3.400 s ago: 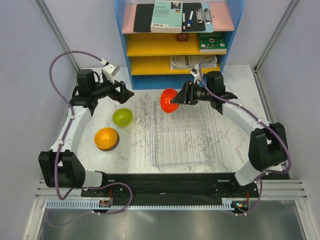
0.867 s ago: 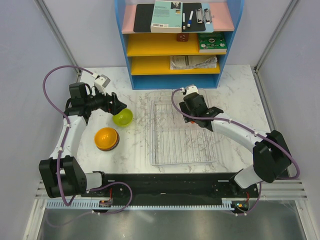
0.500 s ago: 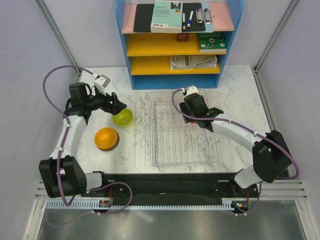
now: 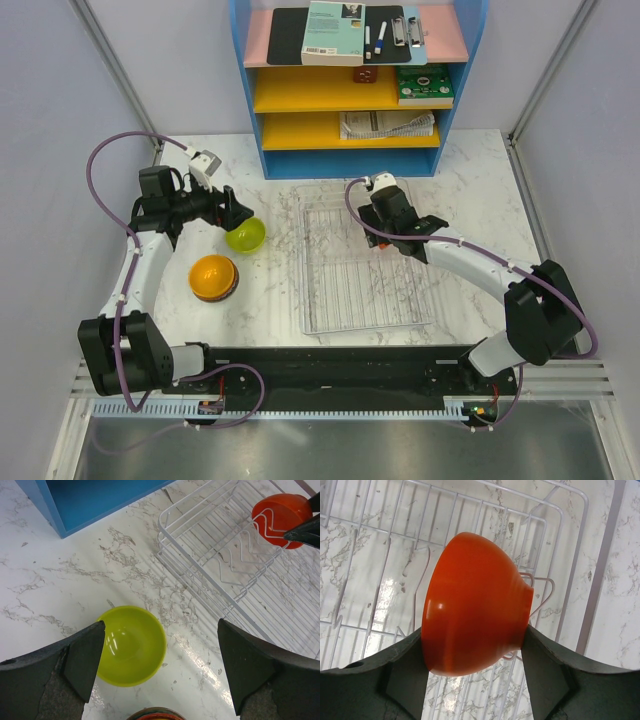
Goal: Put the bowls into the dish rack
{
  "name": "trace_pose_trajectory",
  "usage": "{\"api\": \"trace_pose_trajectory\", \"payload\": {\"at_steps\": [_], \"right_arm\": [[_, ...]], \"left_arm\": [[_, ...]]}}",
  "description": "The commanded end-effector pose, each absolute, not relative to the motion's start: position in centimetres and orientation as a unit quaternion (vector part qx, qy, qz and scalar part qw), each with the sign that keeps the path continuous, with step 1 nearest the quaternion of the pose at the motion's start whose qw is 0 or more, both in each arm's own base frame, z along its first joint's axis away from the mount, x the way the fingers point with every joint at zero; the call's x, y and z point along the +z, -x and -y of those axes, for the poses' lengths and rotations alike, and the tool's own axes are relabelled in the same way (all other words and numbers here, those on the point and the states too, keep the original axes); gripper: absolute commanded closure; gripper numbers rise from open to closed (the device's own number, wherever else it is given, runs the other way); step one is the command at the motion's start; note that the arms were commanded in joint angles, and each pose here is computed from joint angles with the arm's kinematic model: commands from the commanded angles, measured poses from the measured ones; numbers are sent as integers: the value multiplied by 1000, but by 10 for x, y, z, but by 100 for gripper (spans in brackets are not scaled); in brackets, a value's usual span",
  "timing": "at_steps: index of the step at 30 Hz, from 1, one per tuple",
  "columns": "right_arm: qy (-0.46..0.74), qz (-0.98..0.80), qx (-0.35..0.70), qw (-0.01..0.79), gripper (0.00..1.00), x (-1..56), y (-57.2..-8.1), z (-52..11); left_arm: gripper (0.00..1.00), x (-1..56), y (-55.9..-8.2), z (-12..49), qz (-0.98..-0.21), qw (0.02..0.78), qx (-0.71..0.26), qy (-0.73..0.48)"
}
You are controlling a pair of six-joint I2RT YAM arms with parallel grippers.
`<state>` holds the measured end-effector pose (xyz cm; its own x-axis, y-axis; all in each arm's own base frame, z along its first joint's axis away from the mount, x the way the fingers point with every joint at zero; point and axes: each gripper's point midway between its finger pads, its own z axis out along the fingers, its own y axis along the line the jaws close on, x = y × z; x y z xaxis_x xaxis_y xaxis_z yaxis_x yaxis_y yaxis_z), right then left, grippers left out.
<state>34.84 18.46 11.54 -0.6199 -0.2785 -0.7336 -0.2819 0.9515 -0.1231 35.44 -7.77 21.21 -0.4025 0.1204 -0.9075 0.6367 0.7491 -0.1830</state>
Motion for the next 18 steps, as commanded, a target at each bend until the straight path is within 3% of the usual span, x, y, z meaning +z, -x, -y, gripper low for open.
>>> {"api": "trace_pose_trajectory", "payload": {"at_steps": [1,15,18], "right_arm": [[159,-925,108,329,100,85,-311,-218],[156,-932,133,299,100,69,-308,-222],[163,-928,138,306,80,75,-309,-223]], "left_arm": [[0,219,-354,77,-782,507,-254,-257],[0,220,-354,78,-781,508,-254,-260],[0,219,-354,77,-782,507,-254,-259]]}}
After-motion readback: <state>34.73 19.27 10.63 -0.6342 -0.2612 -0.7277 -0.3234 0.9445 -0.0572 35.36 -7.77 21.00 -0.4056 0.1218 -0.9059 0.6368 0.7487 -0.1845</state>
